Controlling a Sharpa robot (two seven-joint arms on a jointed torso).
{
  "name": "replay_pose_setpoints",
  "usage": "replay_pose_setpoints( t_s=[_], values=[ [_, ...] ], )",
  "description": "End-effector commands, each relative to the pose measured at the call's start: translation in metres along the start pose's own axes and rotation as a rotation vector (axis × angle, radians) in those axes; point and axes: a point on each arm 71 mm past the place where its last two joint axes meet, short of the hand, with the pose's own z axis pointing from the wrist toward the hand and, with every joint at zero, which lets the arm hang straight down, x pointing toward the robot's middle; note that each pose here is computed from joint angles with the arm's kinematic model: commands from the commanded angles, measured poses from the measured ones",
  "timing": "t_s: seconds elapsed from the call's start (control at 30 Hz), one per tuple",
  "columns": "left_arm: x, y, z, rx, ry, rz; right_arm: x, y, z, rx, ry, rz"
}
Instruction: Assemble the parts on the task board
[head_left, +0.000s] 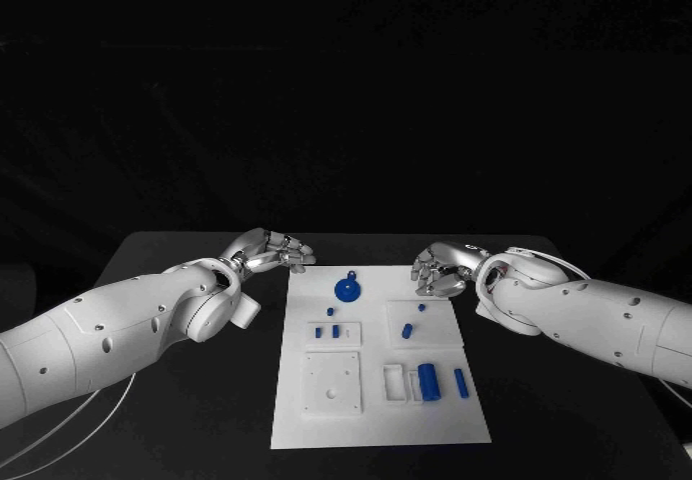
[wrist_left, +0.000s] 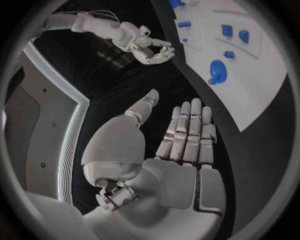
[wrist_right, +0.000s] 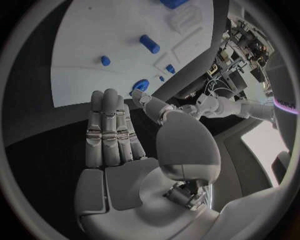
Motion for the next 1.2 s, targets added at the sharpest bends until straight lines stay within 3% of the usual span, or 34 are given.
replay_pose_setpoints(
  t_s=[0.03, 0.33, 0.5, 0.7, 1.2],
  values=[
    [0.0049, -0.0047, -0.0039, 0.046, 0.041, -0.070, 0.005, 0.001, -0.002, 0.008, -0.029, -0.169],
    [0.0065, -0.0088, -0.0135, 0.050, 0.040, -0.100, 0.025, -0.004, -0.002, 0.041, -0.052, -0.211],
    [0.0087, -0.0099, -0.0143, 0.048, 0.046, -0.112, 0.031, -0.008, -0.001, 0.044, -0.055, -0.199],
    [0.0099, -0.0104, -0.0144, 0.047, 0.045, -0.123, 0.051, -0.016, -0.003, 0.061, -0.037, -0.182],
    [0.0077, -0.0085, -0.0143, 0.038, 0.039, -0.132, 0.062, -0.016, -0.003, 0.056, -0.025, -0.169]
  ],
)
